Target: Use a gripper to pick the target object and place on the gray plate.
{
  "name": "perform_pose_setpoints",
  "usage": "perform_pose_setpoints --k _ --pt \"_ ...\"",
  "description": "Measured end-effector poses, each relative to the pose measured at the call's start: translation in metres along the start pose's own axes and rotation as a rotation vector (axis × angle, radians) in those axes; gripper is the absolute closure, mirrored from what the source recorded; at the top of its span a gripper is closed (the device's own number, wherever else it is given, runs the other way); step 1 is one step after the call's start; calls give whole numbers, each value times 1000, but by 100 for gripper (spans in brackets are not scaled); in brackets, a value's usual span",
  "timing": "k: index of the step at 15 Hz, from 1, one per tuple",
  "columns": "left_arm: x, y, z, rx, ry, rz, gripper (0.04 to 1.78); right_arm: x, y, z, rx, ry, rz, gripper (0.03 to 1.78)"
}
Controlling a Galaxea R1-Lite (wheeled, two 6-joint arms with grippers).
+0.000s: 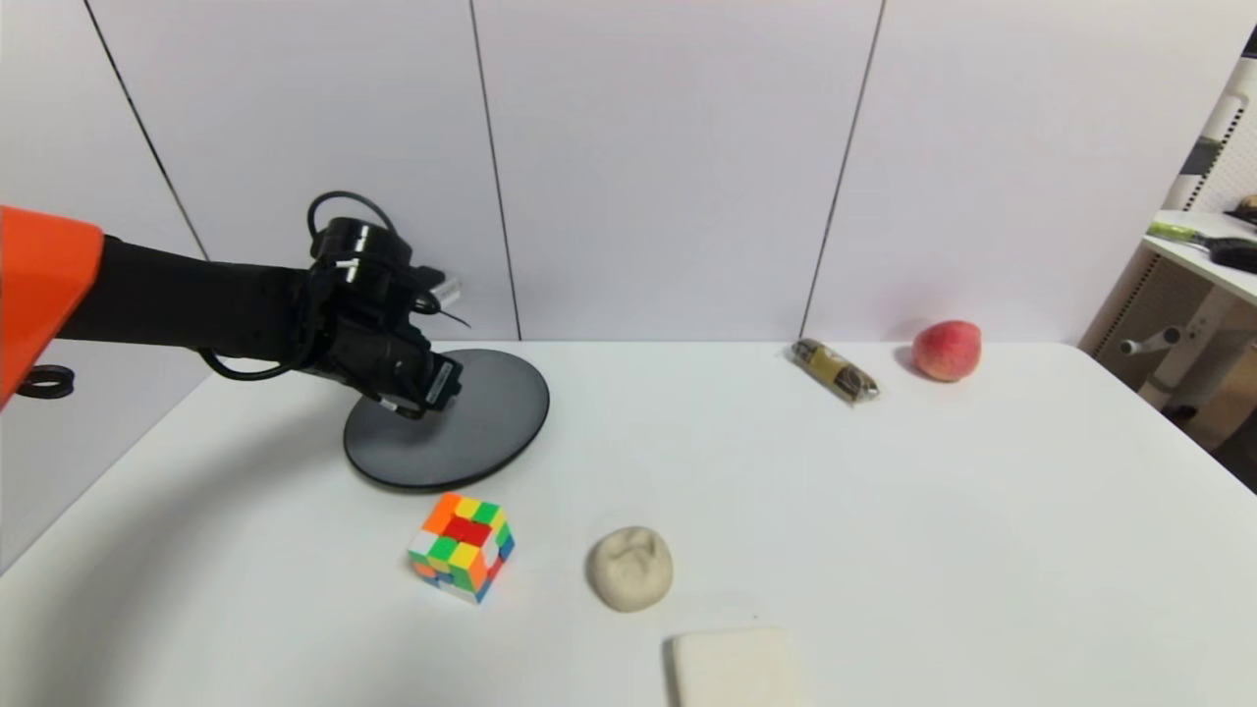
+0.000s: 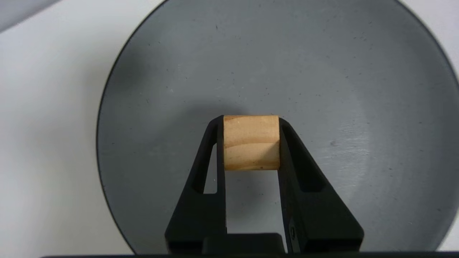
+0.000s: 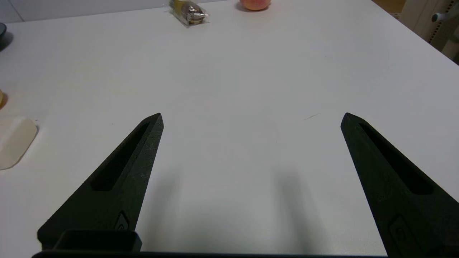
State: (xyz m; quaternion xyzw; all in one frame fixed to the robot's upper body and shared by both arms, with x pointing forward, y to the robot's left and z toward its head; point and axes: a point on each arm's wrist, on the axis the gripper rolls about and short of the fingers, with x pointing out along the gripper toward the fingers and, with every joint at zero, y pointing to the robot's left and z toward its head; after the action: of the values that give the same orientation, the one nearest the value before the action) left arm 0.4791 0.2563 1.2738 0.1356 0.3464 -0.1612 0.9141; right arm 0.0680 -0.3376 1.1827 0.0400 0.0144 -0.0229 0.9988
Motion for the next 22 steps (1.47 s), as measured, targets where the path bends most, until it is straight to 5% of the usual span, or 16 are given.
perform_pose_setpoints --k 3,10,17,22 --pt "9 -2 -6 0 27 -15 133 0 0 0 -1 0 0 10" --pt "-11 -2 3 5 -43 -66 61 0 0 0 0 0 0 10" --pt "-156 2 21 2 -344 83 32 0 0 0 -1 0 0 10" --pt "-257 -6 -45 -75 -452 249 22 0 0 0 0 0 0 10"
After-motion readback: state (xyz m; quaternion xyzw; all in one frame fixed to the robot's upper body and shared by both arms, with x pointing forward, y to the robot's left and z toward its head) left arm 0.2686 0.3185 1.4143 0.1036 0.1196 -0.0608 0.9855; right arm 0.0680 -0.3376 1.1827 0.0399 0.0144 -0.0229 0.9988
